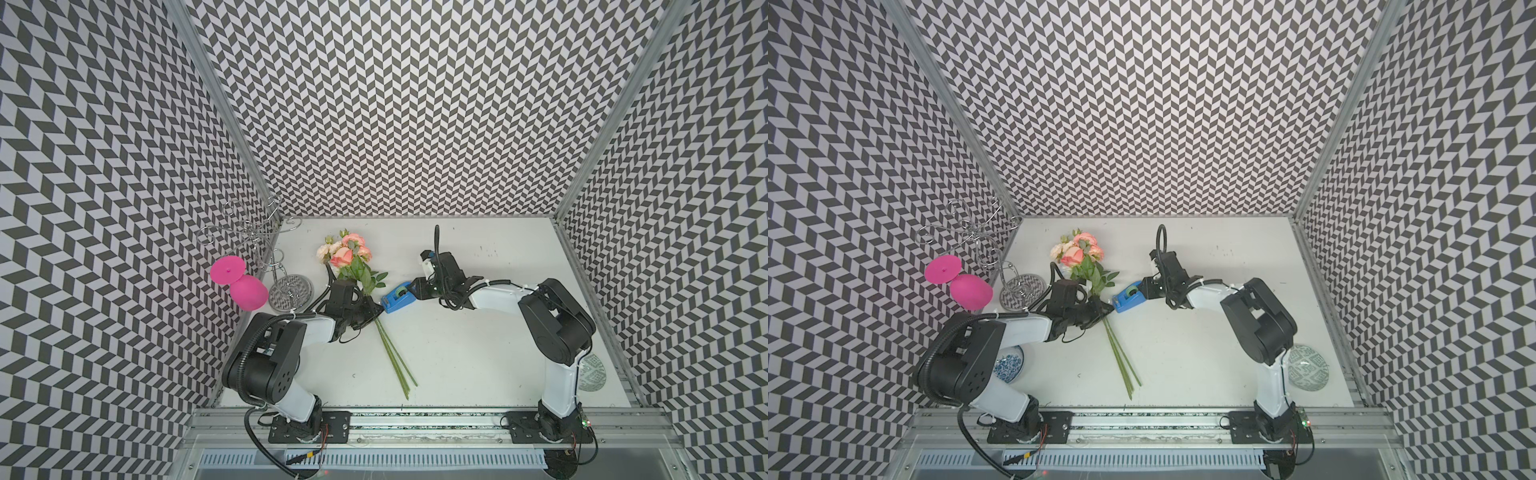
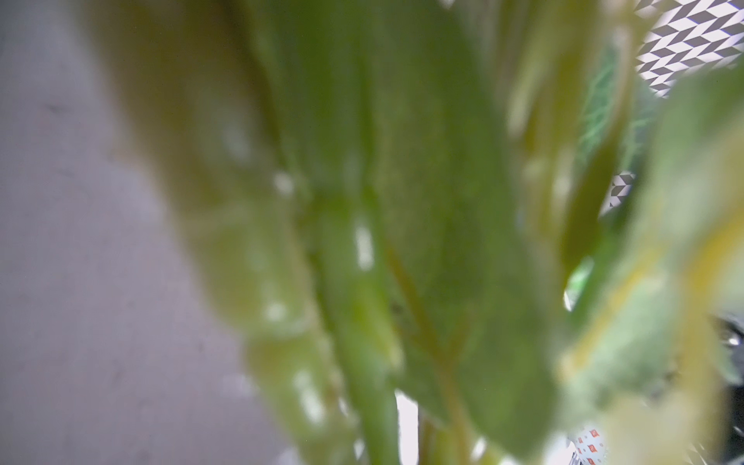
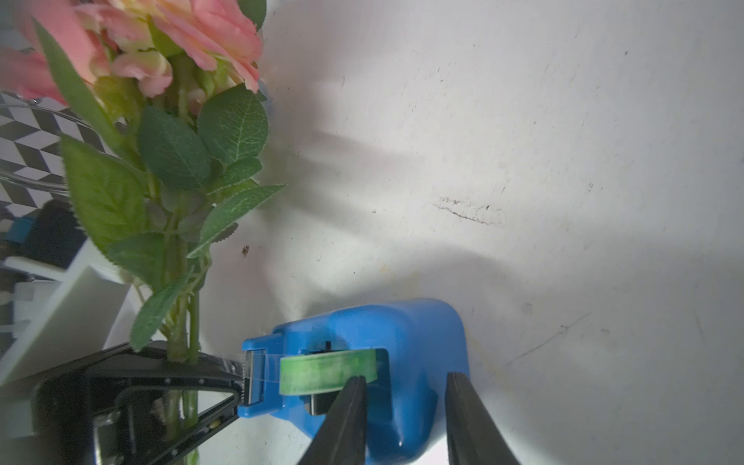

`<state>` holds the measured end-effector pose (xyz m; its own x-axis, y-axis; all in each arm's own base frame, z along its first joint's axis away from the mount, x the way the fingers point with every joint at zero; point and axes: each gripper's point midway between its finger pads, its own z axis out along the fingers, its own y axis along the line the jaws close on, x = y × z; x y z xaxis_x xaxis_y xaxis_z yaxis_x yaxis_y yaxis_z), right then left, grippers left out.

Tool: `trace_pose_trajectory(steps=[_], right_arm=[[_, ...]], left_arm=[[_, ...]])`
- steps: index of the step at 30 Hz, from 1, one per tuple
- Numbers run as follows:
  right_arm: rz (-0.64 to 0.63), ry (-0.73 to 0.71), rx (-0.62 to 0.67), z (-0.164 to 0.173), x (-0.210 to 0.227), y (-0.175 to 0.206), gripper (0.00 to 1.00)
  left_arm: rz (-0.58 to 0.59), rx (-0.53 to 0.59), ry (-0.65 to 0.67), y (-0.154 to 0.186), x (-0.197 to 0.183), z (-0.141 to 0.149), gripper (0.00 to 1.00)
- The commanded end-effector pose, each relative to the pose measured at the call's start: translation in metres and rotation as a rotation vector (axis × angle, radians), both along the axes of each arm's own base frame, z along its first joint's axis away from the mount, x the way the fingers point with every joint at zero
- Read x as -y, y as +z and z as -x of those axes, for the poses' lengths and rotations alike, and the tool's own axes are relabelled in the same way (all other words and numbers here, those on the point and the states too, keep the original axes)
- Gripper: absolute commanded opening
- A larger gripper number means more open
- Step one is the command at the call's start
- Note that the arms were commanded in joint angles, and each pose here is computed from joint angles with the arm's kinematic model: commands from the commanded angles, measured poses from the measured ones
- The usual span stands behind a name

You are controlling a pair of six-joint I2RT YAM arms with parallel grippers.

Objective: Wrap bouquets with tape
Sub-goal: Tear off the tape using the Tape Cutter.

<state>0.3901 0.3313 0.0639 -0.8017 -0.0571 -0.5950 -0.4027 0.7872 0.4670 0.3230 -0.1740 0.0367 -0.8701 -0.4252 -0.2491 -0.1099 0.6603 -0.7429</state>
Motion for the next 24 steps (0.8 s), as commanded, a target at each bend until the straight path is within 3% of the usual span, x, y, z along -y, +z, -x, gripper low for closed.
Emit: trace_pose_trajectory(steps=[1, 7, 14, 24], right_arm=[[0.065, -0.005, -0.042, 0.011, 0.014, -0.020, 0.34], [0.037, 0.005, 0.075, 0.009, 0.006, 0.031, 0.38], [0.060, 0.104, 0.209, 0.030, -0.043, 0.073, 0.38], [0.082, 0.204, 0.164, 0.050, -0.100, 0.047, 0.24]], left_arm=[[0.032, 0.070, -0.008, 0.015, 0.005, -0.016, 0.00], [0.035, 0.067, -0.019, 0.010, 0.006, -0.015, 0.00], [0.076, 0.065, -0.028, 0.006, 0.011, -0.010, 0.00], [0.100, 0.075, -0.036, 0.010, 0.013, -0.011, 0.00]])
